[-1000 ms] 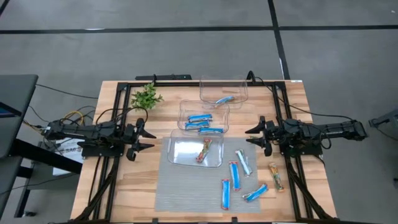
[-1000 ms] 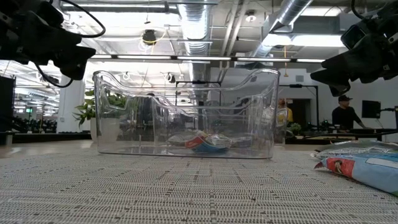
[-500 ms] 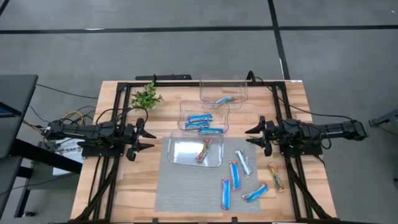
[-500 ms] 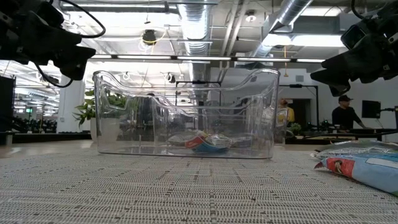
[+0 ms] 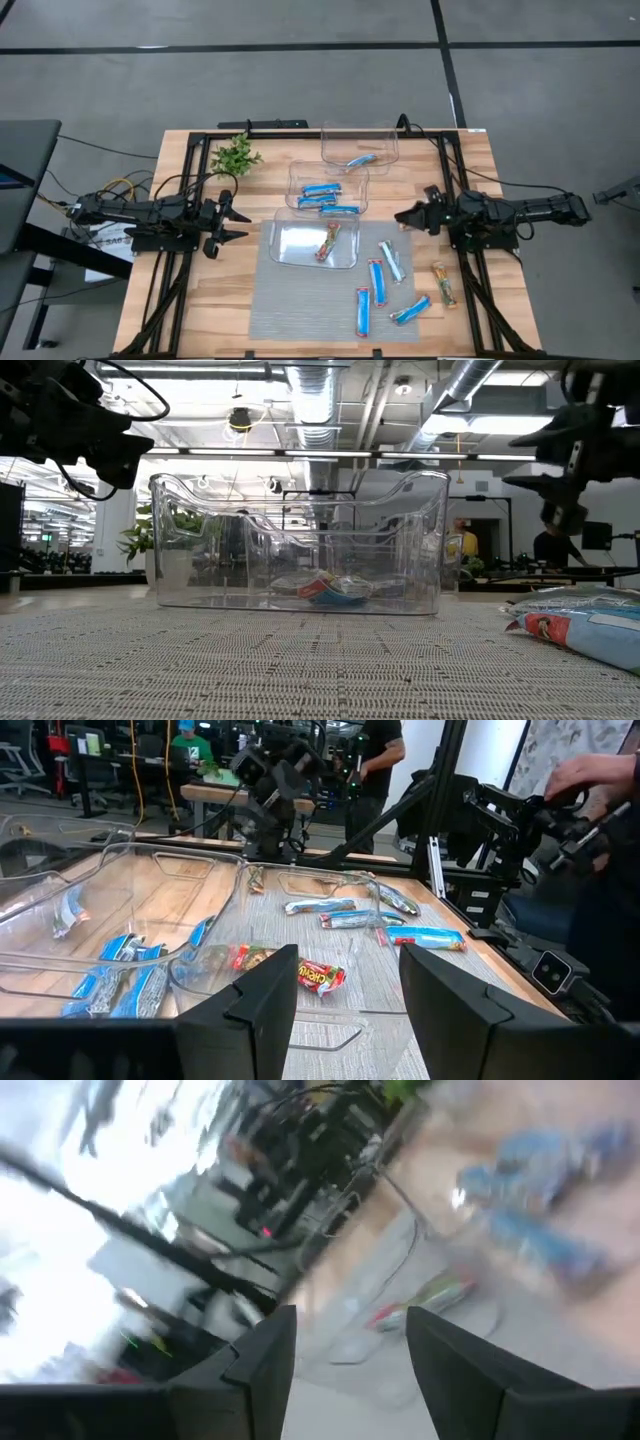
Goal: Pick and place Granola Bars by type
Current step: Put the yellow granola bar into the top transparent bin
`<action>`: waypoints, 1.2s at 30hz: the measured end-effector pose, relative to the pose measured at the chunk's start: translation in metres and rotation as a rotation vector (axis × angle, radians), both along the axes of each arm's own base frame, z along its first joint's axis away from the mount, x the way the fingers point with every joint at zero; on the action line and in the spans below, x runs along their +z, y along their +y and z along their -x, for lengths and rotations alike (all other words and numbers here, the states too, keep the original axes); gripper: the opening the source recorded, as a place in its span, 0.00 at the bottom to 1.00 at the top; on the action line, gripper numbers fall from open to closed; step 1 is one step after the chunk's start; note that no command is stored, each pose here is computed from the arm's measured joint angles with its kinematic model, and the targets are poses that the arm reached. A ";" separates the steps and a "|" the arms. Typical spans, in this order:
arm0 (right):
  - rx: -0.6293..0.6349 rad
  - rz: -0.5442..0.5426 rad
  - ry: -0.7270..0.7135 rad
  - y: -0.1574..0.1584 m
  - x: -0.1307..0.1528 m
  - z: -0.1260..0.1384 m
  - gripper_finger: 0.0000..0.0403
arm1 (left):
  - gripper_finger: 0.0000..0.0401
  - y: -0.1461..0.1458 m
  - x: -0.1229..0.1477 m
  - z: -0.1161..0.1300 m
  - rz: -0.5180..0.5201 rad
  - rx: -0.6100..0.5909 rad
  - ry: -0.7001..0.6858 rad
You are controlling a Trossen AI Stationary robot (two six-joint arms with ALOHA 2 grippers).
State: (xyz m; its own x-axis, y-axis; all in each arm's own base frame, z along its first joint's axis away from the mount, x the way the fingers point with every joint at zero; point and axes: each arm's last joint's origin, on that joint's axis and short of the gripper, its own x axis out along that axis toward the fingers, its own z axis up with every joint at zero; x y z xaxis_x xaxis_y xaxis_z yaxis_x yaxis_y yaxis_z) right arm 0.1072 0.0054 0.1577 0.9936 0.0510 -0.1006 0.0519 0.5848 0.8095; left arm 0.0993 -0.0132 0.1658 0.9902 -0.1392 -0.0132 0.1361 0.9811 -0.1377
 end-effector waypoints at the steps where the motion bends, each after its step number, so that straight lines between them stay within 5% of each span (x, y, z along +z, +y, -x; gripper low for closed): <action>1: -0.006 -0.073 0.003 0.000 0.001 0.000 0.46 | 0.42 0.000 0.000 0.000 -0.001 0.000 0.000; 4: 0.031 -0.108 -0.008 0.001 0.011 0.001 0.46 | 0.42 0.000 0.000 0.000 0.001 0.000 0.000; 7: 0.055 0.002 -0.027 0.002 0.031 0.002 0.46 | 0.42 0.000 0.000 0.000 0.001 0.000 0.000; 19: 0.185 0.440 0.266 0.004 0.089 -0.007 0.46 | 0.42 0.000 0.000 0.000 -0.003 -0.001 0.000; 36: 0.554 0.755 0.844 0.014 0.095 -0.075 0.46 | 0.42 0.000 0.000 0.000 -0.002 -0.001 0.001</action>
